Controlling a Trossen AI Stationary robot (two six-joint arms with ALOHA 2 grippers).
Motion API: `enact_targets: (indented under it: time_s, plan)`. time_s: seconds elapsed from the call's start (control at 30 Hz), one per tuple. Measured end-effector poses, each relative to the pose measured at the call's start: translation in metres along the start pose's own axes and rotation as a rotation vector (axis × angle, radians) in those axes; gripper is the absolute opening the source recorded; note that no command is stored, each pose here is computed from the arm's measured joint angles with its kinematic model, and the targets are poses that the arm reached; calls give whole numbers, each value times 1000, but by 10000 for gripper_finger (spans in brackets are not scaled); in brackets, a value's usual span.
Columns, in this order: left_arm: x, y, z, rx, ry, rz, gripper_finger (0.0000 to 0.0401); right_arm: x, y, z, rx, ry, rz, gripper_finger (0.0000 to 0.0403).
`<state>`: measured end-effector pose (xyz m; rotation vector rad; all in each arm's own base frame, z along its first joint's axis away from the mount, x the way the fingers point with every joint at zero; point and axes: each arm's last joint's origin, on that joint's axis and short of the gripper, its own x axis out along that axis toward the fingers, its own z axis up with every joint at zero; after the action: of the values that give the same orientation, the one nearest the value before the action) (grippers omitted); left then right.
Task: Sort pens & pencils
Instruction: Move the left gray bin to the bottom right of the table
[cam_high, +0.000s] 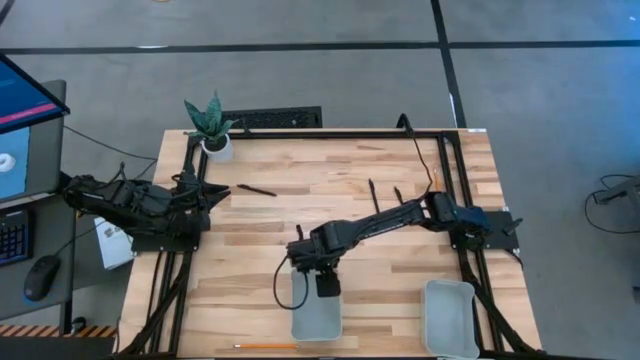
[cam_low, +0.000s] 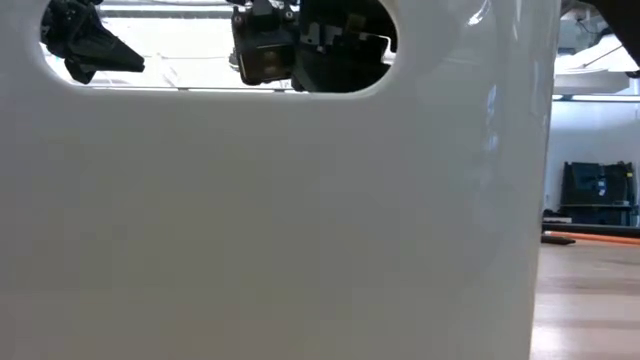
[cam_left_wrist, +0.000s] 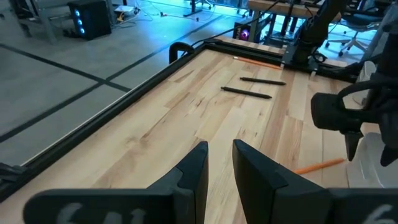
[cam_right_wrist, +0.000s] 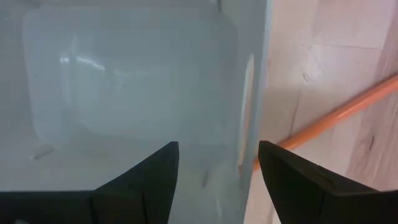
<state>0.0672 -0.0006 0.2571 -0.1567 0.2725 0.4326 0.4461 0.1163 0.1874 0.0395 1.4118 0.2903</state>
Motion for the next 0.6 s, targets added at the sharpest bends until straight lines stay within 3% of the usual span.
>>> enact_targets:
  time_s: [0.43,0.6]
  plan:
    - [0,0,0,0,0,0,64,0,1,-1,23,4,-4,244]
    - [0,0,0,0,0,0,64,0,1,-1,23,5,-31,222]
